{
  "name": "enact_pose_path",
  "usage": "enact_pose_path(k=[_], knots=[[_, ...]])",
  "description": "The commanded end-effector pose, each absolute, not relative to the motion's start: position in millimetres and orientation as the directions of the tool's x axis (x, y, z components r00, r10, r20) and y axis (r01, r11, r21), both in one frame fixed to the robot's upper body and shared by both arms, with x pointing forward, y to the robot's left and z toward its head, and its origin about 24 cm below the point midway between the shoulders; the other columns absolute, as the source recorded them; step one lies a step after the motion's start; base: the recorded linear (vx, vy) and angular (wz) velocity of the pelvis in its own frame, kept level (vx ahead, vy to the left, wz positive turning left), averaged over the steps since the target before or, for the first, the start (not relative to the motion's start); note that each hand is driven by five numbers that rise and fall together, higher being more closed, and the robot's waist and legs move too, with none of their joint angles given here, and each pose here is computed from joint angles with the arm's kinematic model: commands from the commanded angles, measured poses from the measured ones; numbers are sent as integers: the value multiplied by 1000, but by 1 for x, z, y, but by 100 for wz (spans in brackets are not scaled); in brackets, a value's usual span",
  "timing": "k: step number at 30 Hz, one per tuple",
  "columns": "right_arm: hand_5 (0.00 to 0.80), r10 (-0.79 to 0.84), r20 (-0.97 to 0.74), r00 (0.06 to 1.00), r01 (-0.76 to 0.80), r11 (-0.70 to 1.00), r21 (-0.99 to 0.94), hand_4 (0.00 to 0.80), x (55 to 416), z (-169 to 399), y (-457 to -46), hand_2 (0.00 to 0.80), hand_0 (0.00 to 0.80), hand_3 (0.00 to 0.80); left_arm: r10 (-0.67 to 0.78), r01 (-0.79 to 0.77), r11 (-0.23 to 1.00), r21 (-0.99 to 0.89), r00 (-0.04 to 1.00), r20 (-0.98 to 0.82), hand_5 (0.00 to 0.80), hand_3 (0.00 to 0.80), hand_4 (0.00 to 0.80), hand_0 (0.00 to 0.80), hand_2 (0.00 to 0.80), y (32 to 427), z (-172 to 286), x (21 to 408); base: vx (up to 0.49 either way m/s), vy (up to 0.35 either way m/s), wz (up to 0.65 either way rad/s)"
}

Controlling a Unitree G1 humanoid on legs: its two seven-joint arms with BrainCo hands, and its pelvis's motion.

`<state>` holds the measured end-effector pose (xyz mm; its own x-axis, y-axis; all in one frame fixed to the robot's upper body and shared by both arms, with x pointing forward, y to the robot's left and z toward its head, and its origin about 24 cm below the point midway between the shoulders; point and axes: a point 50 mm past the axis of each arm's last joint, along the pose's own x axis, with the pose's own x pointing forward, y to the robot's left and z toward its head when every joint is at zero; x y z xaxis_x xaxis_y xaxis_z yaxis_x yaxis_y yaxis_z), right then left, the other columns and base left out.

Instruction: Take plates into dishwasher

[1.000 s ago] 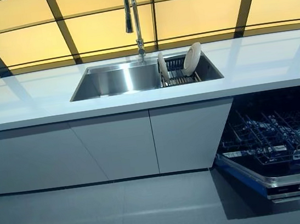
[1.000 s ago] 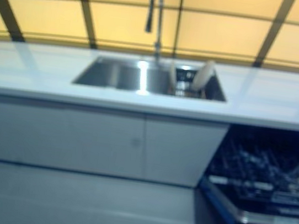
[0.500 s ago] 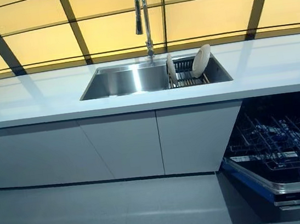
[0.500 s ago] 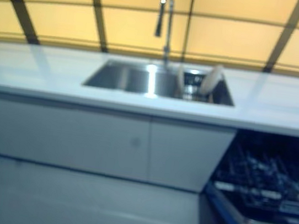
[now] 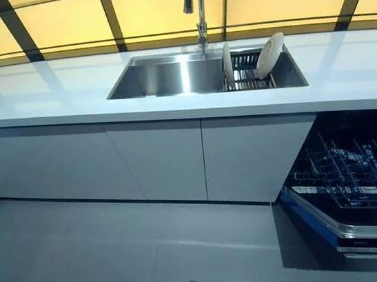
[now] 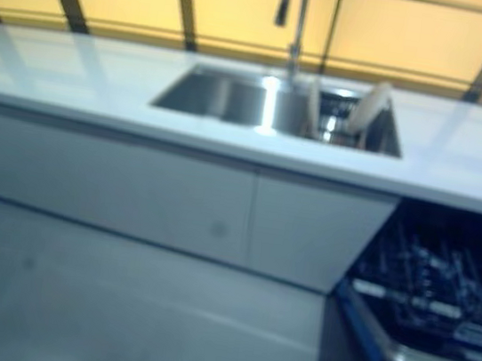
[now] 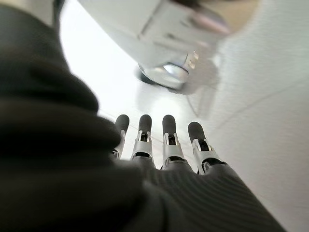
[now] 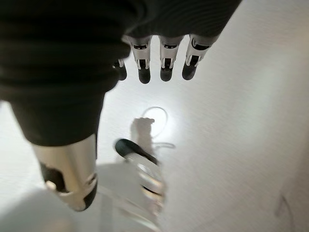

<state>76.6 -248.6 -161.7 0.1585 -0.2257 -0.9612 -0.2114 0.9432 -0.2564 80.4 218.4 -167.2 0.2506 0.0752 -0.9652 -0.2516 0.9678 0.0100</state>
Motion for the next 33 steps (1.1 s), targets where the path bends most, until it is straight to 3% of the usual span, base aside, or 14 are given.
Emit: enact_pose_path(k=[1,7,11,16,25,28,33], knots=[[0,-267,-943,198,-140,945,-297,0,85,-157,-259,0,0,0,107,-316,948,29,232,-967,0,0,0,0,0,219,-168,69,377,165,-35],[0,-221,-957,188,-233,937,-262,0,75,-163,-245,0,0,0,188,-323,940,107,229,-955,0,0,0,0,0,238,-165,64,357,83,-34],[0,-175,-940,293,-412,864,-290,0,100,-158,-240,0,0,0,172,-265,959,96,279,-945,0,0,0,0,0,242,-160,85,159,-12,0],[0,-142,-931,335,-373,888,-269,0,115,-154,-235,0,0,0,145,-219,972,81,295,-944,0,0,0,0,0,240,-159,92,91,-23,-1],[0,-194,-939,284,-250,930,-268,0,106,-155,-245,0,0,0,153,-180,978,105,275,-949,0,0,0,0,0,241,-158,94,234,135,-4],[0,-174,-925,337,-272,923,-273,0,111,-152,-248,0,0,0,172,-164,978,127,300,-938,0,0,0,0,0,248,-155,100,172,286,-21],[0,99,-873,478,-504,845,-180,0,157,-130,-236,0,0,0,259,-157,963,219,321,-911,0,0,0,0,0,277,-140,115,136,-11,-11]])
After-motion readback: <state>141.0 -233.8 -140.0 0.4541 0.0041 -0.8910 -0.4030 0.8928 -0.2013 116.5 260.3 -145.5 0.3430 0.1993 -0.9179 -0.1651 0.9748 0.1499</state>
